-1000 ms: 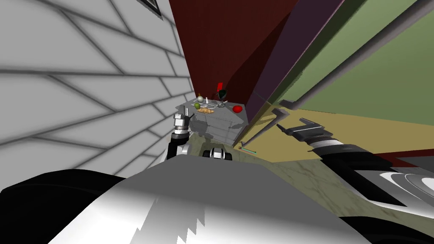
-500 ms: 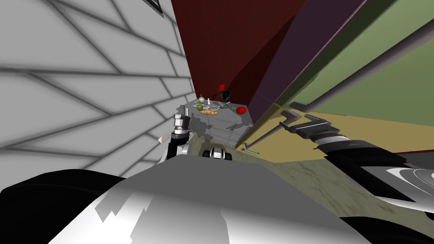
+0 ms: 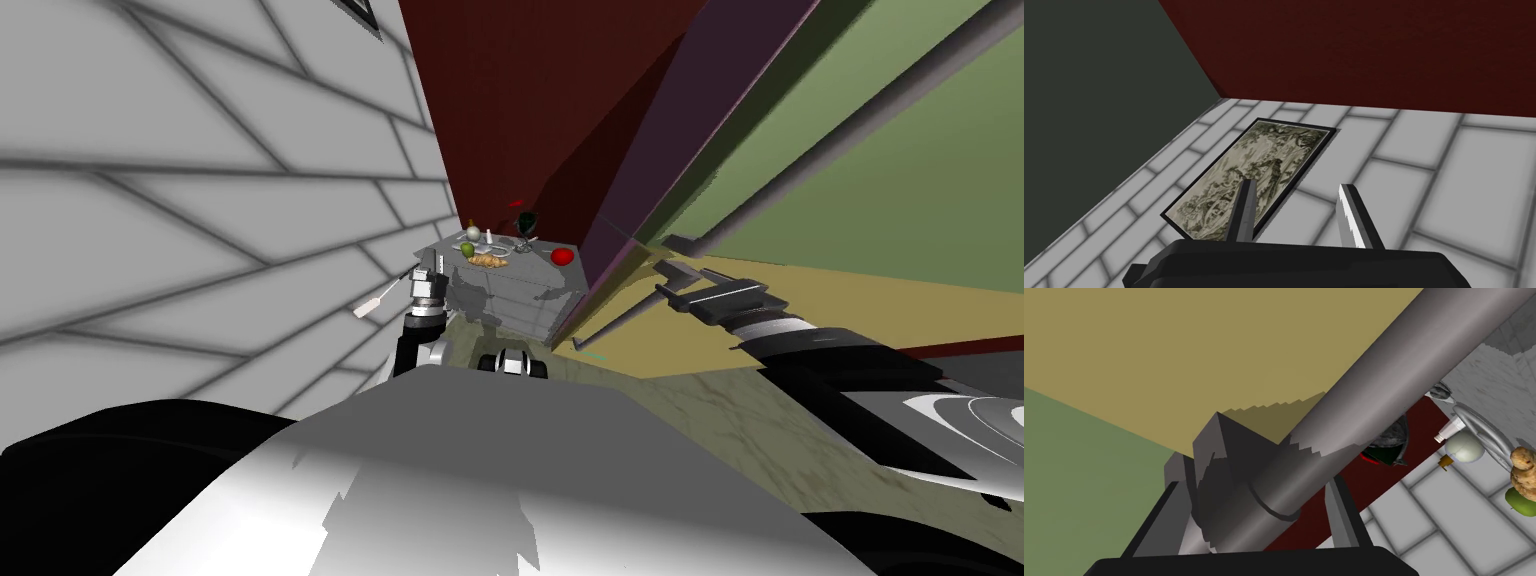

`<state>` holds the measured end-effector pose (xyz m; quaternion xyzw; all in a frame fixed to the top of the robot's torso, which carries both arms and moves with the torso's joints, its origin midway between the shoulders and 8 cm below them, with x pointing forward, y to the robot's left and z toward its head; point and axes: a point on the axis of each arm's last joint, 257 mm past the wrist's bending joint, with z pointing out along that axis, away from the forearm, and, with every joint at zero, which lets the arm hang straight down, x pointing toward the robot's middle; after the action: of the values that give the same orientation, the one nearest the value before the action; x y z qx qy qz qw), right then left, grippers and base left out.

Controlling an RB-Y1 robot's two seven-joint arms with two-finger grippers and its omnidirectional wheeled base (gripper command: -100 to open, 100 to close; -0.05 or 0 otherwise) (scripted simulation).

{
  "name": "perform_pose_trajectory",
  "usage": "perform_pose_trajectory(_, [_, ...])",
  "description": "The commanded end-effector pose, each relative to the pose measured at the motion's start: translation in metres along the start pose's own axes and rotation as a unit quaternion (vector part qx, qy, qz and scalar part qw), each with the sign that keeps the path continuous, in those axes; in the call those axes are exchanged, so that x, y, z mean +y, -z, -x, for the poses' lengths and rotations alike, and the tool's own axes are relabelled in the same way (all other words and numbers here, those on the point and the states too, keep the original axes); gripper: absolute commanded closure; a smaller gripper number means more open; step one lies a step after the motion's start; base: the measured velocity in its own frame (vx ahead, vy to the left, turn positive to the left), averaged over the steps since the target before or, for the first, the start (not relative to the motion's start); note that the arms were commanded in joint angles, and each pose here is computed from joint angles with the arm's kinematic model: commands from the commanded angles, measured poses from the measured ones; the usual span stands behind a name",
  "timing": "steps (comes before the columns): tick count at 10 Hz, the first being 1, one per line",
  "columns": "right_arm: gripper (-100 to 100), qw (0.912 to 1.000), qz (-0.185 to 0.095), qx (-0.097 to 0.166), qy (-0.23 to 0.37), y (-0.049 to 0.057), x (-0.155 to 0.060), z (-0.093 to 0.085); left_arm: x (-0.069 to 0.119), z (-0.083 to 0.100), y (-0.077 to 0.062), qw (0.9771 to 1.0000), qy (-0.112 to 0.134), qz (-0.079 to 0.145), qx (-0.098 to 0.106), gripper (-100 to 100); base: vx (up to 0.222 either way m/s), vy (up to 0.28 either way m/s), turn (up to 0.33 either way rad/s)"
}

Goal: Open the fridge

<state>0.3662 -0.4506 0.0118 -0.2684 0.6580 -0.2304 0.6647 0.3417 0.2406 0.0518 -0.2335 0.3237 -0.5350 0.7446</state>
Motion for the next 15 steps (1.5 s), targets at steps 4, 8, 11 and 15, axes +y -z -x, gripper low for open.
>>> perform_pose_trajectory(4, [100, 0.995, 0.078, -0.063, 0.003, 0.003, 0.066, 0.058, 0.0, 0.0, 0.0, 1.0, 0.0, 0.0, 0.0, 0, -0.273, -0.199, 0.009])
perform_pose_trajectory(8, [100, 0.9895, 0.112, -0.091, 0.003, 0.012, 0.096, 0.089, 0.0, 0.0, 0.0, 1.0, 0.0, 0.0, 0.0, 0, -0.253, -0.225, 0.006])
perform_pose_trajectory(11, [100, 0.9814, 0.15, -0.119, 0.002, 0.018, 0.123, 0.109, 0.0, 0.0, 0.0, 1.0, 0.0, 0.0, 0.0, 0, -0.185, -0.213, 0.126])
perform_pose_trajectory(15, [100, 0.9726, 0.181, -0.145, 0.002, 0.025, 0.145, 0.127, 0.0, 0.0, 0.0, 1.0, 0.0, 0.0, 0.0, 0, -0.192, -0.227, 0.084])
